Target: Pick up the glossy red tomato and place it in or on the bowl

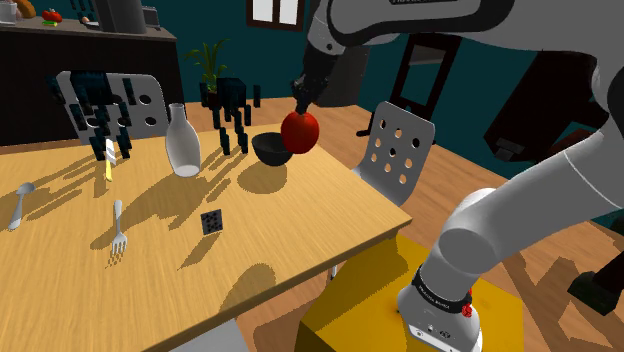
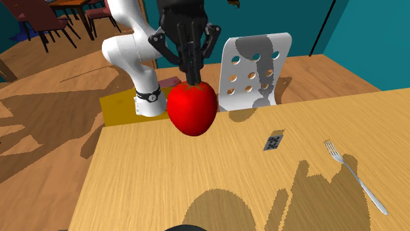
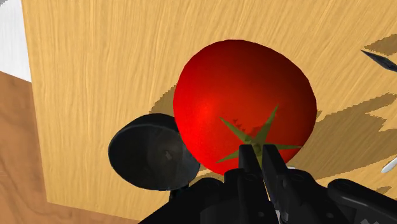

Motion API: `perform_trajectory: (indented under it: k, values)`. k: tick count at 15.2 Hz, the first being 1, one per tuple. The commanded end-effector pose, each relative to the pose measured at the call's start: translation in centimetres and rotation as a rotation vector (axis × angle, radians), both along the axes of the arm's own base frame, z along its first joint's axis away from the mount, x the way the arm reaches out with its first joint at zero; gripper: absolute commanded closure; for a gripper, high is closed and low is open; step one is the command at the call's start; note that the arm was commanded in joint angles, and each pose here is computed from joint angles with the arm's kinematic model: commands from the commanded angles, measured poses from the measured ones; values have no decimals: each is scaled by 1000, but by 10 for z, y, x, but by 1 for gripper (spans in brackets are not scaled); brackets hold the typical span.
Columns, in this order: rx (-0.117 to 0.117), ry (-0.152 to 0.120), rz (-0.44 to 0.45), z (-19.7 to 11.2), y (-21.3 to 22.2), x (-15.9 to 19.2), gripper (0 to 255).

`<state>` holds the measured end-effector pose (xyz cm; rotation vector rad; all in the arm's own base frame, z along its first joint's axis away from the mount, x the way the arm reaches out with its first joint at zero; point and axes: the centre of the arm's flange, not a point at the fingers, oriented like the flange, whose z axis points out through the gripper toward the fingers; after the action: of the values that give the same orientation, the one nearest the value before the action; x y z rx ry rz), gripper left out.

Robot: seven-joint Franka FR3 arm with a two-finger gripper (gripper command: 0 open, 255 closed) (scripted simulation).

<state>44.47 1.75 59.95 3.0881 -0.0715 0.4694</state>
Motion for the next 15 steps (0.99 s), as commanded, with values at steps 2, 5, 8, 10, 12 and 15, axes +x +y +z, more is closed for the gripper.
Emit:
perform_trajectory:
  k: [2,5,8,10,12,15]
  values:
    - [-1,-1,0,7,-25,35,255]
    - [-1,-1,0,13,-47,67,255]
    - [-1,-1,0,20,-70,99,255]
    - [-1,-1,0,25,-84,120,255]
    - [-1,-1,0,29,-99,142,255]
    - [-1,-1,0,36,-122,174,255]
